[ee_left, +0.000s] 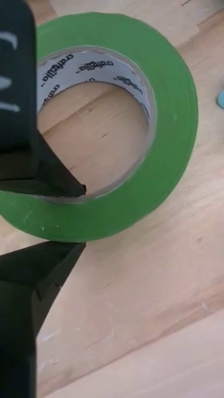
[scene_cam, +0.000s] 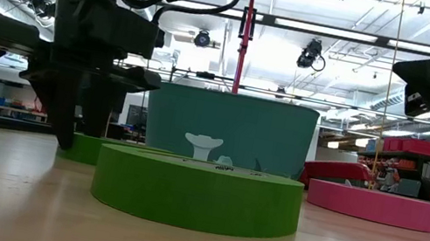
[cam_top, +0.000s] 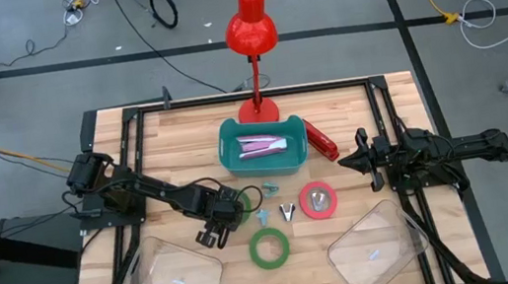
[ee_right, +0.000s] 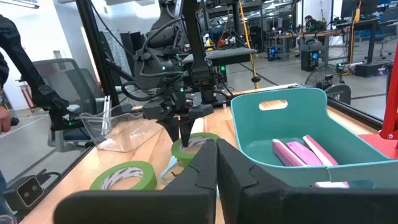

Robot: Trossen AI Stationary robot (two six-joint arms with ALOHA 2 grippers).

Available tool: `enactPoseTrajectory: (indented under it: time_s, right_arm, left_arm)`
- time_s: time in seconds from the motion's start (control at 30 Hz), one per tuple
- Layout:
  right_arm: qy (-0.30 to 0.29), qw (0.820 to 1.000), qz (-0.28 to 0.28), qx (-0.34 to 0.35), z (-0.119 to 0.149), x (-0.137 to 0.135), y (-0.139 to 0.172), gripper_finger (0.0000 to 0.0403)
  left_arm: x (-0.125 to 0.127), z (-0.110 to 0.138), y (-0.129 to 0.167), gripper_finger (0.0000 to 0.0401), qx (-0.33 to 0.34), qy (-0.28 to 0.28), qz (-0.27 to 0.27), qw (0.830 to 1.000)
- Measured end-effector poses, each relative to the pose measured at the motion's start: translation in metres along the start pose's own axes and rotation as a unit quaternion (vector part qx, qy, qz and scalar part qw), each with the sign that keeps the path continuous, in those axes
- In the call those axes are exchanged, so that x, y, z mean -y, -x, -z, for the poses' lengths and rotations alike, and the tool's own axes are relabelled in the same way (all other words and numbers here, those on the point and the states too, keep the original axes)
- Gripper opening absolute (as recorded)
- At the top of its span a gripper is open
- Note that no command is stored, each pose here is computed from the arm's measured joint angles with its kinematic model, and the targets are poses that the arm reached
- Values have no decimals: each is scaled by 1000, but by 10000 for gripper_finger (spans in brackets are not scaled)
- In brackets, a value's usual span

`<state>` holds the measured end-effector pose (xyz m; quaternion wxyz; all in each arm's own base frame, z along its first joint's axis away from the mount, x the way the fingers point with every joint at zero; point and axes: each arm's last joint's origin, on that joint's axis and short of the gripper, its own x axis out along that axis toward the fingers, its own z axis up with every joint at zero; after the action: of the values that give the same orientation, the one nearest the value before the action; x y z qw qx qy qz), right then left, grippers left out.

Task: Pick and place Stapler, Stapler remover, tape
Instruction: Put the top green tape in the left transparent bin

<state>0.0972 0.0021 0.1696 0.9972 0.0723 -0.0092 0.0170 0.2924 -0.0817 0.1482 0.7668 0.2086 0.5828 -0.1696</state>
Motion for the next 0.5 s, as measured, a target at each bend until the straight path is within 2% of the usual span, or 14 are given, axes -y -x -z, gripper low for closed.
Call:
enactPoseTrajectory:
  time_s: [0.5]
  right_arm:
    - [0,1000,0,0,0,0,0,6]
  left_arm:
    - [-1,-2,10,107,-27,-1,8,1000]
